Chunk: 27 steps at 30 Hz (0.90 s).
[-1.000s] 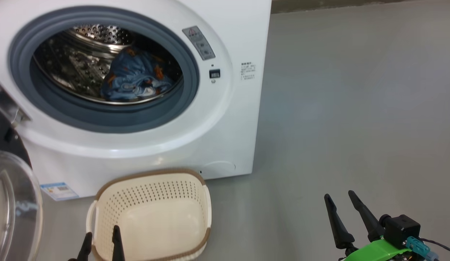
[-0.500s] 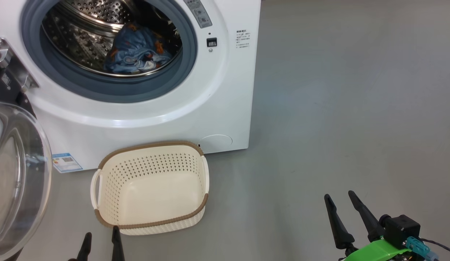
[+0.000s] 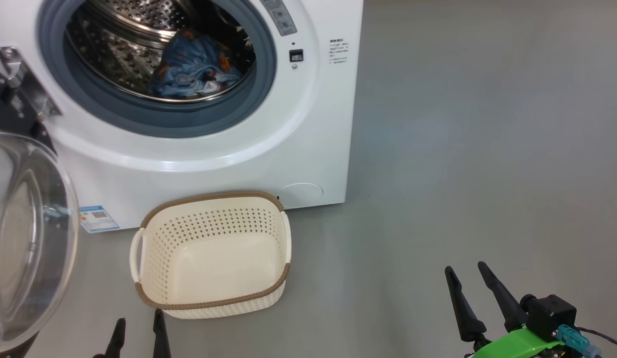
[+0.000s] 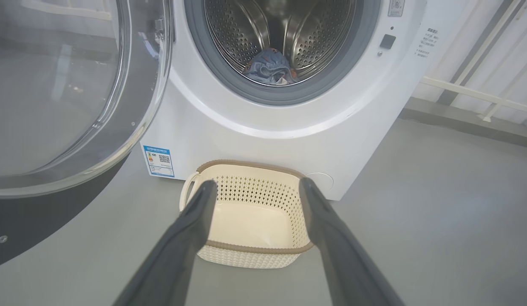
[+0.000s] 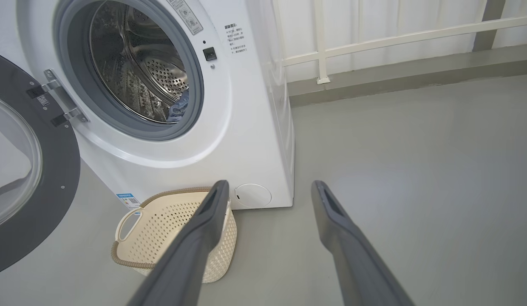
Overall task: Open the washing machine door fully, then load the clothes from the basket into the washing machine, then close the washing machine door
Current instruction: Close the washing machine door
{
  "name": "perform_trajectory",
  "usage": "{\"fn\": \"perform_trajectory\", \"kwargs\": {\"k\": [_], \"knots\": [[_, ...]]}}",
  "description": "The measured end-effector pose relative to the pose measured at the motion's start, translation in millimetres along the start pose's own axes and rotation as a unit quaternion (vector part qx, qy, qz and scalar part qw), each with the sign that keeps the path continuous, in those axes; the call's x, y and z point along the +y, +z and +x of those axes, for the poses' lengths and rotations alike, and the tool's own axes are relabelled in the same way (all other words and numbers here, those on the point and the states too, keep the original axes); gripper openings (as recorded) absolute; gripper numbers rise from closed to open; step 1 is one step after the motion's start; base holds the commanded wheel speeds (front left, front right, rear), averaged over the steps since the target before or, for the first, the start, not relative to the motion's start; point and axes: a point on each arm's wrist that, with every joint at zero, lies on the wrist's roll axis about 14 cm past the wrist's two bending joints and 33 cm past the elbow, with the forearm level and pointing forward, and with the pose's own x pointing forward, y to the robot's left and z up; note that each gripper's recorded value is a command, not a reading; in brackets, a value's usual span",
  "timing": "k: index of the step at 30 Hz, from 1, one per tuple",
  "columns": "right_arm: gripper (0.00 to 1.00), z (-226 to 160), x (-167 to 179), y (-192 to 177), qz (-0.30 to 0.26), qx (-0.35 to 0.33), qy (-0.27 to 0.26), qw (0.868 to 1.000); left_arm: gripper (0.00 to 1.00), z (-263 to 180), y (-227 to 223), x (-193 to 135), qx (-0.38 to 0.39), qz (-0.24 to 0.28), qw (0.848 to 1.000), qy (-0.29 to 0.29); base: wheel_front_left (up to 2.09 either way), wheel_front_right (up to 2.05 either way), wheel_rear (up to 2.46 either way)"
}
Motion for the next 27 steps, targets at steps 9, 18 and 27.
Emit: {"fn": "perform_trajectory", "kwargs": {"k": [9, 18, 27], "knots": [[1.0, 12, 30, -3, -0.002, 0.005, 0.048, 0.999, 1.0, -12, 11, 24, -0.018, 0.001, 0.999, 0.034, 0.0, 0.0, 0.0], [1.0, 28, 88, -11, -0.005, 0.016, 0.137, 0.99, 1.0, -45, 22, 73, -0.041, -0.005, 0.993, 0.111, 0.0, 0.0, 0.0], [1.0, 35, 157, -18, -0.008, 0.028, 0.236, 0.971, 1.0, -93, 35, 126, -0.074, -0.015, 0.976, 0.204, 0.0, 0.0, 0.0]]}}
